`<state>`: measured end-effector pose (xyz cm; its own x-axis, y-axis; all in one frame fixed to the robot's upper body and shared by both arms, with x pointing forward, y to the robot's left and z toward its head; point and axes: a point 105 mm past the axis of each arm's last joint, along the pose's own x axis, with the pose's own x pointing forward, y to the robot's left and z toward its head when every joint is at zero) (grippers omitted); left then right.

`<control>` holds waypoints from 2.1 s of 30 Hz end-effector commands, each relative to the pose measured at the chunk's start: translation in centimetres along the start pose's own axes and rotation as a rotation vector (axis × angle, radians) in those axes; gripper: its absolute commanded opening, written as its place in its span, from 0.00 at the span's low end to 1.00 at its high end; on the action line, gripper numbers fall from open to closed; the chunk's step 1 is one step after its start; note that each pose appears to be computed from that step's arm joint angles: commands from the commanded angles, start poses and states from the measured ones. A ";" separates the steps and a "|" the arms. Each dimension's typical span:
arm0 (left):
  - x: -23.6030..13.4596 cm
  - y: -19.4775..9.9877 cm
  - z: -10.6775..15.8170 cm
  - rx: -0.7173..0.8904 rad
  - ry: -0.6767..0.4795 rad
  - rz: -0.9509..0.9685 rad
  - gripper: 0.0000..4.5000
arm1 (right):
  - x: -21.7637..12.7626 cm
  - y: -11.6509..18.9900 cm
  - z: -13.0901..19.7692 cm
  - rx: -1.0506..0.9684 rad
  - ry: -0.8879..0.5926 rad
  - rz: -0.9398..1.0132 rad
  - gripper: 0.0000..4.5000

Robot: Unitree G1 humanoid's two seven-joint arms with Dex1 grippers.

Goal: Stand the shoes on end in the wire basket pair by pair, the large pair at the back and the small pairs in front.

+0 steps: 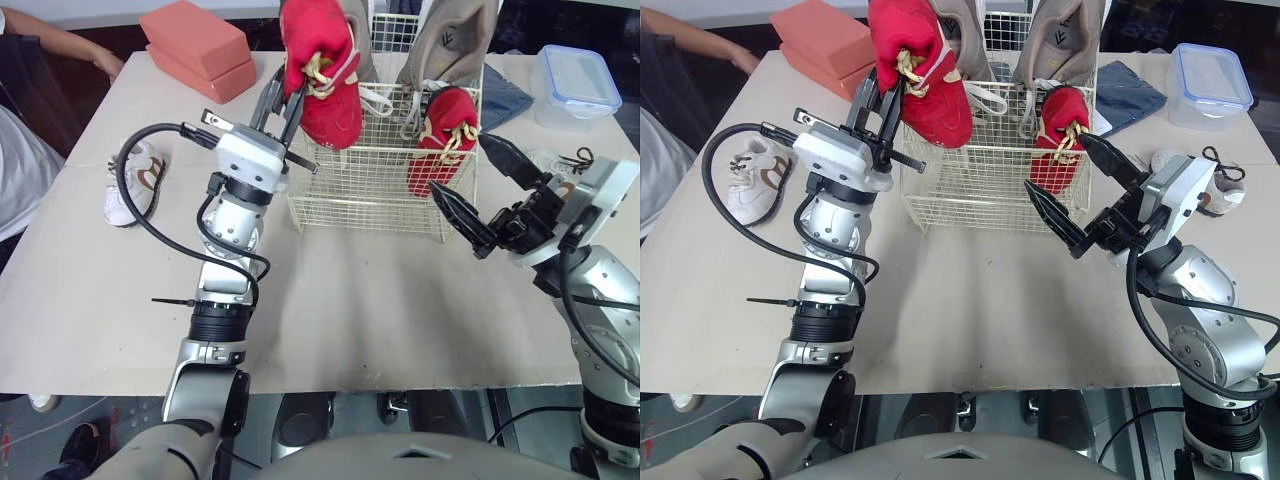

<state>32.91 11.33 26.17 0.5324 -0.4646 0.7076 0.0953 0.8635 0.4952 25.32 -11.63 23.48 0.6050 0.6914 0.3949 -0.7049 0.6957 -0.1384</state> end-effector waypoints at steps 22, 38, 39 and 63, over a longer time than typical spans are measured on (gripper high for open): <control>1.4 -0.8 -0.9 0.169 -0.080 0.024 0.01 | 0.4 0.6 1.3 -0.028 -0.046 0.002 1.00; 1.8 0.8 0.2 0.251 -0.148 0.144 0.01 | 0.4 0.6 1.1 -0.019 -0.041 0.002 1.00; 1.8 0.7 0.1 0.252 -0.145 0.140 0.01 | 0.4 0.6 1.1 -0.019 -0.039 0.002 1.00; -3.8 -4.1 -6.2 -0.196 0.284 -0.098 0.01 | 0.3 0.6 1.0 -0.024 -0.029 0.000 1.00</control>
<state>35.25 11.48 21.95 0.6502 -0.4470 0.6144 0.1984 0.8804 0.4306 25.51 -11.57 23.31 0.6259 0.6737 0.3929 -0.6921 0.7121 -0.1183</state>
